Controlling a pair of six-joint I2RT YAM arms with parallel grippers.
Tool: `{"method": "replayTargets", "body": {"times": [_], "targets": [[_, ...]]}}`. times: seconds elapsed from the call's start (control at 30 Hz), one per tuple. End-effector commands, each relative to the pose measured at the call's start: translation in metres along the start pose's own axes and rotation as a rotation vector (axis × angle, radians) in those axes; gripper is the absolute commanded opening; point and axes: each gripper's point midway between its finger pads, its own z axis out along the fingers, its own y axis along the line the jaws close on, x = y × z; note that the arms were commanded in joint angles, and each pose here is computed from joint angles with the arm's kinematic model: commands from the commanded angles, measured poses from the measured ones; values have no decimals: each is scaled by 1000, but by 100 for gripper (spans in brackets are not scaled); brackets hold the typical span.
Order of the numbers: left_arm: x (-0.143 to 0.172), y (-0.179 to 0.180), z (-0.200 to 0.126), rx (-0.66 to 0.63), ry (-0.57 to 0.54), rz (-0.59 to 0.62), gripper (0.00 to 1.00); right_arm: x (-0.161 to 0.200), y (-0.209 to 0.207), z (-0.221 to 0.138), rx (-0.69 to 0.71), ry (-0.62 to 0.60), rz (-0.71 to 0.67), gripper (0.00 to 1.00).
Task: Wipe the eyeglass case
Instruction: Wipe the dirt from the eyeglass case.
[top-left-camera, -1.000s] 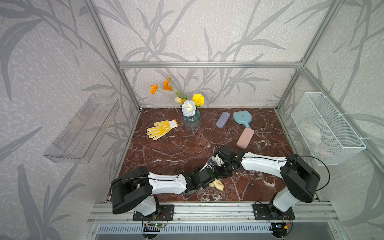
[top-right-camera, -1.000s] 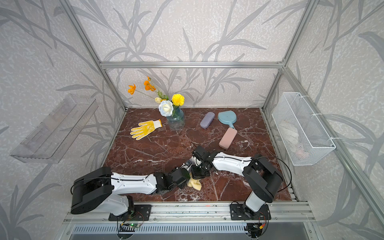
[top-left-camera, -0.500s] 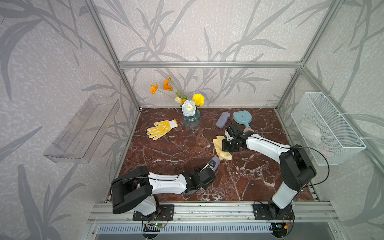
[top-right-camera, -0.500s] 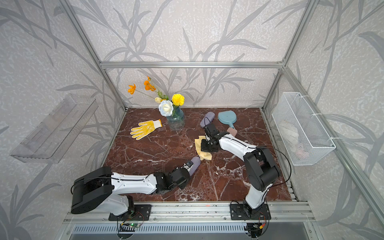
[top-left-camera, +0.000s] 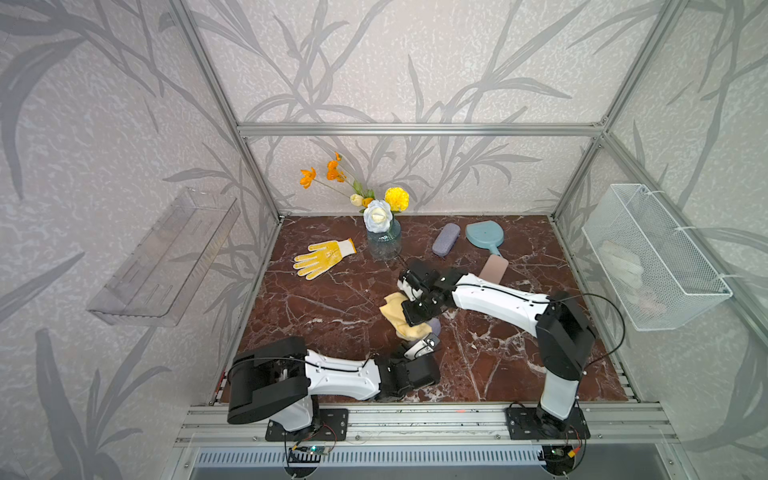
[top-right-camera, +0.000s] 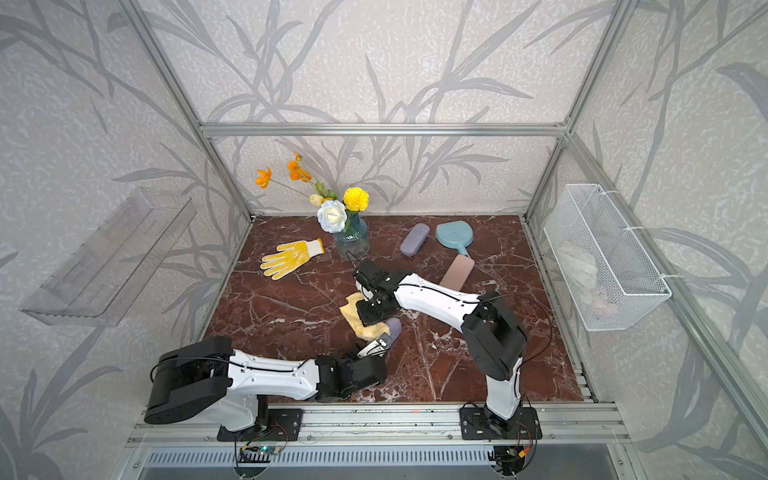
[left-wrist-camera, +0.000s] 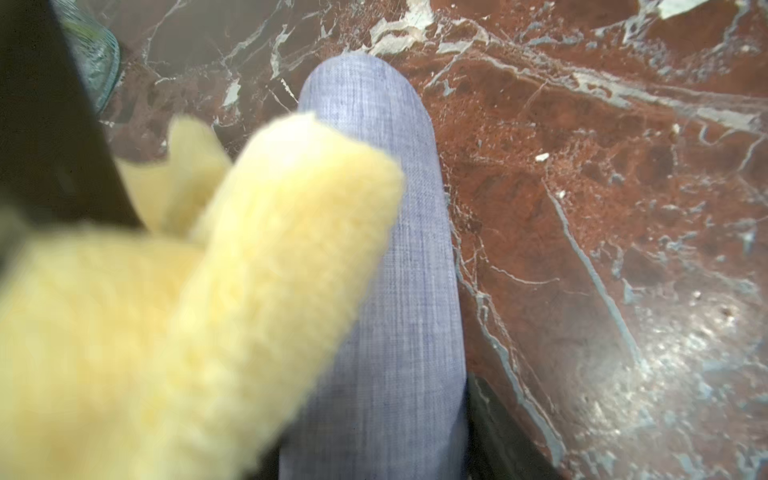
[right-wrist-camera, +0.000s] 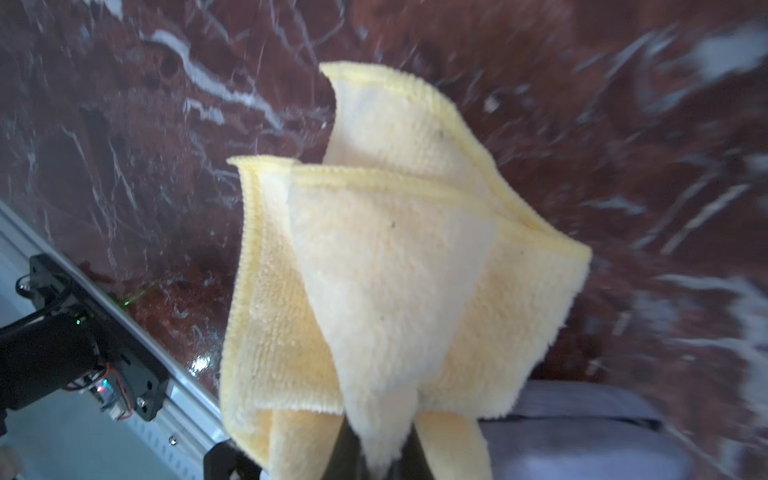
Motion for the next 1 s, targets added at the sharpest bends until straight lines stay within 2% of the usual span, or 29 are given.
{"method": "replayTargets", "body": {"times": [0.0,0.1,0.27,0.43,0.53,0.63,0.73,0.83,0.97], "targets": [[-3,13,-2,-100,-3,17,8,21,2,5,-57,107,22,0],[-3,13,-1,-99,-6,16,9,25,-46,5,80,130,40,0],[-3,13,0,-99,-6,14,9,9,-134,-17,299,70,126,0],[-3,9,0,-81,-9,24,9,0,-175,-32,419,42,149,0],[-2,7,2,-60,-4,23,9,7,-166,-27,370,50,134,0],[-1,6,5,-21,5,10,10,27,-141,-17,261,73,119,0],[3,9,8,34,23,-48,10,54,-120,-15,216,111,83,0],[8,18,11,85,53,-131,12,74,-107,-24,152,120,99,0],[9,30,13,119,86,-240,15,82,-104,-51,103,64,144,0]]}}
